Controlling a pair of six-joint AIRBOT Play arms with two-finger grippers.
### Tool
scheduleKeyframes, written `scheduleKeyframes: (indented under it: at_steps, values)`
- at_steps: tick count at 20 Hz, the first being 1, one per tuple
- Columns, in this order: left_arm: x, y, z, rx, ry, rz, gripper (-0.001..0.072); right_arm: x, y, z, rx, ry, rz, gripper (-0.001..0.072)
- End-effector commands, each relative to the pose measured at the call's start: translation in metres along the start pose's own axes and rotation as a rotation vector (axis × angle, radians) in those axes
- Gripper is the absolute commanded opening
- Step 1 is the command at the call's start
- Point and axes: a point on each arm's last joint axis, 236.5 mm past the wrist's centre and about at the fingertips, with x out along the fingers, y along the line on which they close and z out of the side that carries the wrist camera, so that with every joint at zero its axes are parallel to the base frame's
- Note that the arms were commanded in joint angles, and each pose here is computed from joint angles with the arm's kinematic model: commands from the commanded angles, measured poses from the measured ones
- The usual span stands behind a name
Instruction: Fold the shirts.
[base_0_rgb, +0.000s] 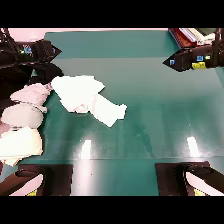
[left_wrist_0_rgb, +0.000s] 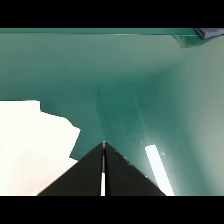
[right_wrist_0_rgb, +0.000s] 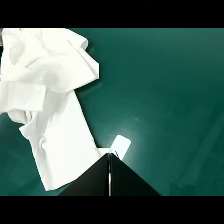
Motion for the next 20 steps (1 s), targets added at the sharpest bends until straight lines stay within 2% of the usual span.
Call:
scheduleKeyframes:
  at_steps: [1, 3, 4, 5, 6, 10, 14, 16, 20]
  values:
    - [0.000, -0.001, 0.000, -0.005, 0.000, -0.006, 0.0029, 0.000, 0.000, 0.000, 0.000, 0.001, 0.001, 0.0015]
    - [0.002, 0.002, 0.008, 0.000, -0.034, 0.005, 0.0032, 0.000, 0.000, 0.000, 0.000, 0.000, 0.001, 0.0014]
    - [0.006, 0.005, 0.007, 0.022, -0.031, 0.011, 0.0223, 0.000, 0.001, 0.000, 0.001, 0.000, 0.002, 0.0015]
    - [0.014, 0.010, 0.001, 0.044, -0.004, 0.014, 0.0595, 0.000, 0.001, 0.000, 0.000, 0.001, 0.002, 0.0014]
    - [0.025, 0.016, -0.015, 0.032, 0.064, 0.016, 0.0677, 0.000, 0.001, 0.000, 0.000, 0.000, 0.002, 0.0015]
    - [0.076, 0.058, -0.110, -0.030, 0.383, 0.041, 0.0673, 0.000, 0.000, 0.000, 0.001, 0.000, 0.002, 0.0015]
    - [0.111, 0.104, -0.199, -0.109, 0.594, 0.089, 0.0673, 0.000, 0.001, -0.001, 0.001, 0.003, 0.002, 0.0014]
    - [0.118, 0.112, -0.221, -0.101, 0.656, 0.084, 0.0673, 0.000, 0.001, 0.000, 0.001, 0.002, 0.002, 0.0015]
    - [0.124, 0.117, -0.220, -0.096, 0.639, 0.092, 0.0671, 0.000, 0.001, 0.000, 0.001, 0.002, 0.002, 0.0014]
